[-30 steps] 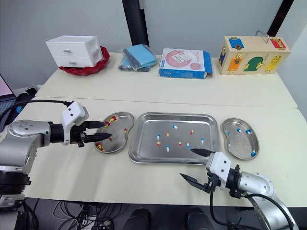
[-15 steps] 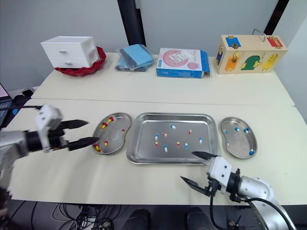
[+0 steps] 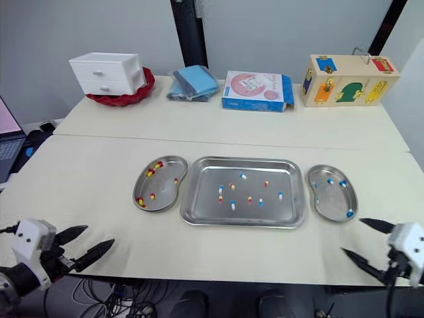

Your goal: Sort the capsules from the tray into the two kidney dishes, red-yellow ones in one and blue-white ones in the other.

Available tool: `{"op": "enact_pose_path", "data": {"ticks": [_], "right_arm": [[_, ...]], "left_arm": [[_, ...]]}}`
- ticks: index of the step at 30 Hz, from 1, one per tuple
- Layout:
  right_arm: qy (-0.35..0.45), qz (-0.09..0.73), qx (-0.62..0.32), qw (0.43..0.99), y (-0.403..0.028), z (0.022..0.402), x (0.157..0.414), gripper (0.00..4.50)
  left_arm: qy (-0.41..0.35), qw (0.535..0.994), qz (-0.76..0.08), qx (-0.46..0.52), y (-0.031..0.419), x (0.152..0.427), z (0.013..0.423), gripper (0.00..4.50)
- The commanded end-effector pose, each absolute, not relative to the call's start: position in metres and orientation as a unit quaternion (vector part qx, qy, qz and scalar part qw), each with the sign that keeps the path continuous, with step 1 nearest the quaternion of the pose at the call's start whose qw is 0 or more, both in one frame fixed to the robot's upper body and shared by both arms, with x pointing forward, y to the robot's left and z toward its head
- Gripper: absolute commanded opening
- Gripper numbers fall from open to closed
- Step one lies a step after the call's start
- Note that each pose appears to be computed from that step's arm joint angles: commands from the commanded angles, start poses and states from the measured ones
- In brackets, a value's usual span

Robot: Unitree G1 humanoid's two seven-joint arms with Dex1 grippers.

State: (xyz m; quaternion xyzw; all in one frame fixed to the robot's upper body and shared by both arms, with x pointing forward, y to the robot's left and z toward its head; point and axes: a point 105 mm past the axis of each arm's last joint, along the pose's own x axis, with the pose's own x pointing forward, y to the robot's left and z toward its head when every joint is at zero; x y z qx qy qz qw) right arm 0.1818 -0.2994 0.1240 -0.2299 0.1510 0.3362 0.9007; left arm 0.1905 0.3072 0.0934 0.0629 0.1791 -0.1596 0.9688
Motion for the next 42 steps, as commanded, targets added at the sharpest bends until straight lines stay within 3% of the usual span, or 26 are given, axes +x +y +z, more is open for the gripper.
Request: {"op": "enact_pose_path", "data": {"ticks": [1, 9, 24, 33, 42], "right_arm": [[0.156, 0.331, -0.231, 0.901, -0.319, 0.132, 0.18, 4.5], [0.161, 0.361, -0.23, 0.889, -0.302, 0.123, 0.177, 4.5], [0.094, 0.452, -0.207, 0.863, -0.22, 0.121, 0.172, 4.5], [0.036, 0.458, -0.191, 0.868, -0.187, 0.13, 0.186, 4.5], [0.032, 0.47, -0.185, 0.863, -0.172, 0.128, 0.194, 4.5]], "left_arm": [[0.162, 0.971, -0.158, 0.082, 0.3, 0.189, 0.098, 4.44], [0.16, 0.969, -0.168, 0.09, 0.307, 0.19, 0.098, 4.44], [0.184, 0.959, -0.202, 0.069, 0.298, 0.154, 0.085, 4.44], [0.129, 0.941, -0.296, 0.097, 0.259, 0.185, 0.11, 4.44], [0.096, 0.869, -0.466, 0.134, 0.183, 0.235, 0.141, 4.44]]}}
